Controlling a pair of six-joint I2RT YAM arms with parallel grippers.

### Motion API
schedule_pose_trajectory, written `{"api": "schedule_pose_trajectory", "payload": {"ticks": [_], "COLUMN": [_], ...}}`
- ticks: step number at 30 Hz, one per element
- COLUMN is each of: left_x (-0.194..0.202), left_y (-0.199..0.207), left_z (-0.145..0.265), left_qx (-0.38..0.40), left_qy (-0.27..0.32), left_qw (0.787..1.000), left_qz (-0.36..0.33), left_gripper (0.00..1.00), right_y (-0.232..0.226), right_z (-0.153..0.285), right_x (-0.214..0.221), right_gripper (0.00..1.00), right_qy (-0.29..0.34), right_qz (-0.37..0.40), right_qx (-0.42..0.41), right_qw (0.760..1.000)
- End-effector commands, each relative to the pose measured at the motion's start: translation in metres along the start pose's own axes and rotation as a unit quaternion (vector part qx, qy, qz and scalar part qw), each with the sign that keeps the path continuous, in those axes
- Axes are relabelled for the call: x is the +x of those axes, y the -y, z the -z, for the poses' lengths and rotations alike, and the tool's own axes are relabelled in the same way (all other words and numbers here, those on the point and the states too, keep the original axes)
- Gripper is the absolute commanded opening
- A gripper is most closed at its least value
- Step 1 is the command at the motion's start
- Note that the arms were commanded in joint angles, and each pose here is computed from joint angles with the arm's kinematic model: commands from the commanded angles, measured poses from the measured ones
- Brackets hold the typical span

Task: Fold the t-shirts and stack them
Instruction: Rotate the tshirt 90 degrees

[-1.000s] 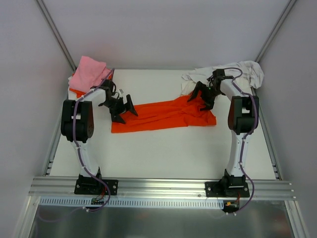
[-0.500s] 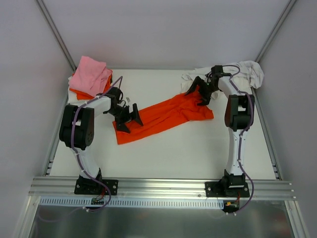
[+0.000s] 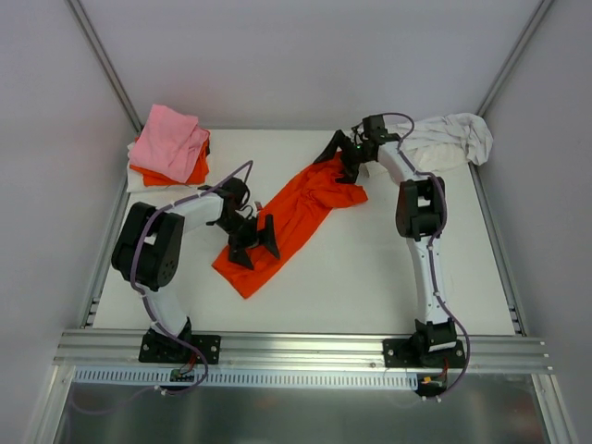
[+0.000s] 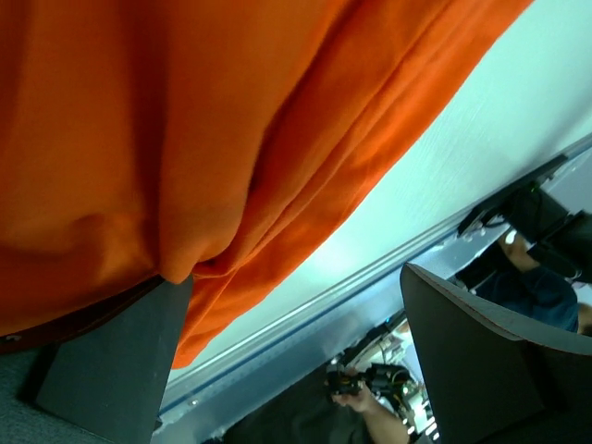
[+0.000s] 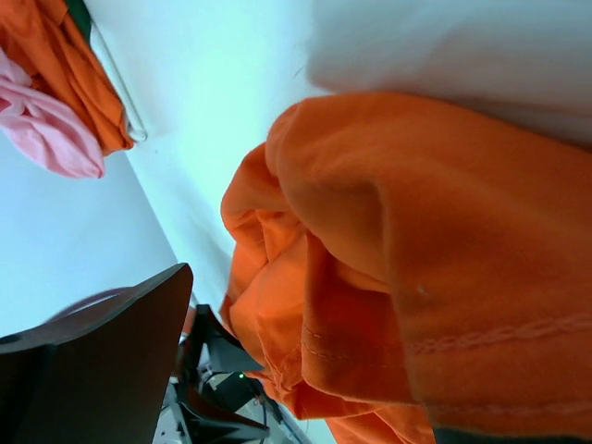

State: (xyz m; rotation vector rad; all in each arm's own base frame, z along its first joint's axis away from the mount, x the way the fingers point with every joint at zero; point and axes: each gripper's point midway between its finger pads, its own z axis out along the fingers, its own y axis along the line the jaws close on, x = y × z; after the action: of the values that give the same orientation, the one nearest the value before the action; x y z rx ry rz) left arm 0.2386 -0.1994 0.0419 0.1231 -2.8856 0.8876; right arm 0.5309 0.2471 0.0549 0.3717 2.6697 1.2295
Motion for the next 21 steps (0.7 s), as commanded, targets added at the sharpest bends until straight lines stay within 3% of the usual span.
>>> {"api": "schedule_pose_trajectory", "payload": {"ticks": [1, 10, 16, 21], "left_x": [0.03, 0.092, 0.102, 0.09], "left_y": [0.016, 0.065, 0.094, 0.119], "left_z": [0.0, -0.021, -0.012, 0.013], "left_qx": [0.012, 0.036, 0.089, 0.103], "left_qy": [-0.035, -0.148, -0.151, -0.112], "left_qw": [0.999, 0.987, 0.982, 0.979], "left_qz": [0.007, -0.041, -0.072, -0.139], "left_gripper": [0.99, 0.99, 0.99, 0.99], "right_y": [0.005, -0.021, -0.033, -0.068], "right_z": [-0.037, -0.059, -0.047, 0.008], "right_x": [0.02, 0.041, 0.031, -0.005], "right_gripper": [0.99, 0.99, 1.0, 0.99], "right_qy": [-0.032, -0.082, -0.075, 0.001], "right_qz": [-0.02, -0.028, 0.002, 0.063], "right_qx": [-0.005, -0.068, -0.098, -0.104], "right_qw": [0.999, 0.994, 0.992, 0.993]}}
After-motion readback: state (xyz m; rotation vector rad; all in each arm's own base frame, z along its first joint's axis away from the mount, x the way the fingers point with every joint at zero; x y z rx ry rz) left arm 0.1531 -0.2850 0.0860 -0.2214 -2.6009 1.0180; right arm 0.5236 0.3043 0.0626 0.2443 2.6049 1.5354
